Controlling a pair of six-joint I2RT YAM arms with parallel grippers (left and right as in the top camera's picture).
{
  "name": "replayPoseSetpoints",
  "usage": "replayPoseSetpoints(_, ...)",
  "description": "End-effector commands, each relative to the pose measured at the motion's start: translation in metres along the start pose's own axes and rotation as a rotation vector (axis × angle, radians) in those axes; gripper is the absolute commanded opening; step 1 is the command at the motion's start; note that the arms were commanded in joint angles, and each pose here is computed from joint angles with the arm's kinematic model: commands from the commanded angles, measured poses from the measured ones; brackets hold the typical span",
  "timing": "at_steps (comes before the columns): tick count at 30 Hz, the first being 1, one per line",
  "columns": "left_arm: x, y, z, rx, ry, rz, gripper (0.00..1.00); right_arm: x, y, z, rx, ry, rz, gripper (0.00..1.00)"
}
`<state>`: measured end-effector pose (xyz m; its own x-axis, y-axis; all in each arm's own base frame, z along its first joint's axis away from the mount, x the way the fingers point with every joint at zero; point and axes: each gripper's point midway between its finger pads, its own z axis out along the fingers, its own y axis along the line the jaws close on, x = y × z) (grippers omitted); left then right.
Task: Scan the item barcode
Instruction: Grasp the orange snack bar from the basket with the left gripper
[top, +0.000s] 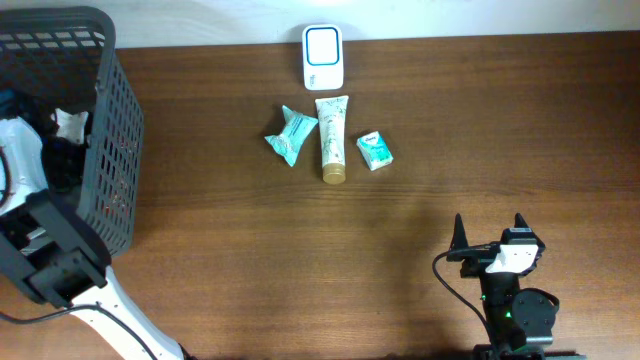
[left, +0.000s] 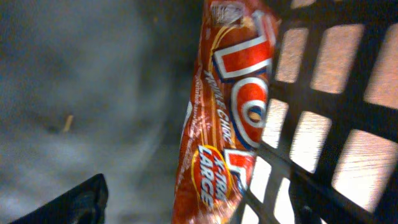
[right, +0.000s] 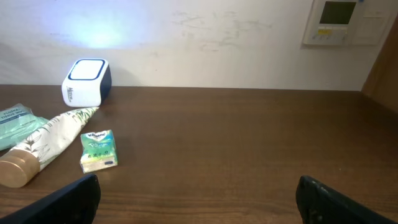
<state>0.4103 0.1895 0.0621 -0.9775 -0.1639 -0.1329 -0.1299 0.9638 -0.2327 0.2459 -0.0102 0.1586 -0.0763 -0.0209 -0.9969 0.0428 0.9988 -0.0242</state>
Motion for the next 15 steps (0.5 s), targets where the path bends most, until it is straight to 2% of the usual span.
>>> replayPoseSetpoints(1, 0.010, 0.003, 0.024, 0.011, 0.067, 0.004, 0.84, 0.004, -0.002, 0.000, 0.007, 0.007, 0.002, 0.99)
replayPoseSetpoints(3, 0.014, 0.007, 0.034, 0.010, 0.097, -0.002, 0.72, 0.004, -0.002, 0.000, 0.007, 0.007, 0.002, 0.99)
replayPoseSetpoints(5, 0.022, 0.016, 0.043, -0.028, 0.139, -0.005, 0.69, 0.004, -0.002, 0.000, 0.007, 0.007, 0.002, 0.99)
replayPoseSetpoints(6, 0.023, 0.020, 0.045, -0.051, 0.145, -0.004, 0.42, 0.004, -0.002, 0.000, 0.007, 0.007, 0.002, 0.99)
replayPoseSetpoints(8, 0.021, 0.024, 0.044, -0.066, 0.136, -0.005, 0.05, 0.004, -0.002, 0.000, 0.007, 0.007, 0.002, 0.99)
replayPoseSetpoints(9, 0.020, 0.027, 0.044, -0.070, 0.127, -0.017, 0.00, 0.004, -0.002, 0.000, 0.007, 0.007, 0.002, 0.99)
replayPoseSetpoints(12, 0.007, 0.037, 0.030, -0.095, 0.070, -0.080, 0.00, 0.004, -0.002, 0.000, 0.007, 0.007, 0.002, 0.99)
replayPoseSetpoints(15, -0.039, 0.052, -0.035, -0.147, -0.132, -0.267, 0.00, 0.004, -0.002, 0.000, 0.007, 0.007, 0.002, 0.99)
